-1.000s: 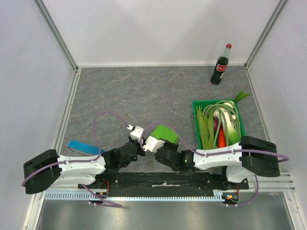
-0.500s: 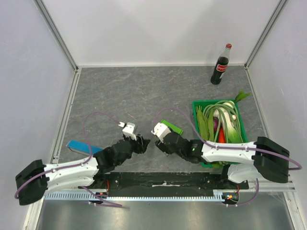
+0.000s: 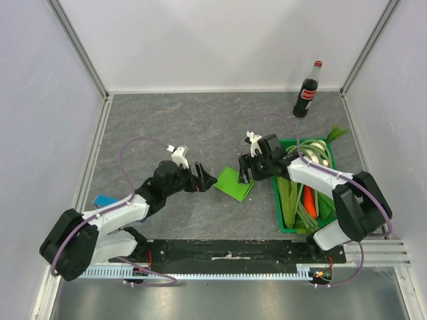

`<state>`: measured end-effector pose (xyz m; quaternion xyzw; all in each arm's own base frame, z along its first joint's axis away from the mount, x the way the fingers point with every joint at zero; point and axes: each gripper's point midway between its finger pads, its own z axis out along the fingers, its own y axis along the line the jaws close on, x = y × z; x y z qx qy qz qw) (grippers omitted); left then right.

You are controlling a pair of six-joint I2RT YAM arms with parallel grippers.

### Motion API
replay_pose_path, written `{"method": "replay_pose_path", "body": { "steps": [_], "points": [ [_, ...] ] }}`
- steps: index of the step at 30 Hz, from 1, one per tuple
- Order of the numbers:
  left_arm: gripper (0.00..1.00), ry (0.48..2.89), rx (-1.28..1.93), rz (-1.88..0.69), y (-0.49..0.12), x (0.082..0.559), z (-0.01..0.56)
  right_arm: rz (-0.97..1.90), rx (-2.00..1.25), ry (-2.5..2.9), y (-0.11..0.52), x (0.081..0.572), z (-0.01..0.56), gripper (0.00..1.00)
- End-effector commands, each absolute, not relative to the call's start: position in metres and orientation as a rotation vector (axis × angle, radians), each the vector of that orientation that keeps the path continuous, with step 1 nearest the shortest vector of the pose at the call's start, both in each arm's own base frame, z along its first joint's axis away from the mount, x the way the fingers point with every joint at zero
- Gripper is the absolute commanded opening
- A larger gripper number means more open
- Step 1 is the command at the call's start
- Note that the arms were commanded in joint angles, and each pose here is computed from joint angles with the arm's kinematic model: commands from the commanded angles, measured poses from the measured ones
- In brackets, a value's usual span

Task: Fold the paper box

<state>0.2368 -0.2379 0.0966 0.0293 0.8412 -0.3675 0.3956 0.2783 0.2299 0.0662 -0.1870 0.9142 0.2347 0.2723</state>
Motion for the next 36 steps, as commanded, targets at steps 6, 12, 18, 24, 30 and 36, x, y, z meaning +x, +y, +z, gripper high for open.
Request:
{"method": "replay_pose_path", "body": {
  "steps": [6,12,18,24,30,36],
  "points": [
    [0.92,2.130,0.357,-0.926,-0.268,0.280,0.118,0.602,-0.194,2.703,0.201,0.239,0.058,0.81],
    [0.82,2.279,0.299,-0.974,-0.281,0.302,0.083,0.749,-0.118,2.700,0.218,0.235,0.049,0.80],
    [0.79,2.169,0.103,-0.880,-0.243,0.288,0.113,1.083,-0.076,2.570,0.265,0.253,0.067,0.78],
    [0.82,2.140,0.033,-0.834,-0.202,0.242,0.135,1.194,-0.216,2.518,0.291,0.266,0.084,0.79],
    [0.83,2.037,-0.009,-0.817,-0.177,0.222,0.172,0.106,-0.786,2.504,0.208,0.253,0.076,0.83],
    [0.84,2.008,-0.223,-0.613,-0.131,0.225,0.189,-0.171,-0.949,2.144,0.272,0.226,0.107,0.81]
  ]
}}
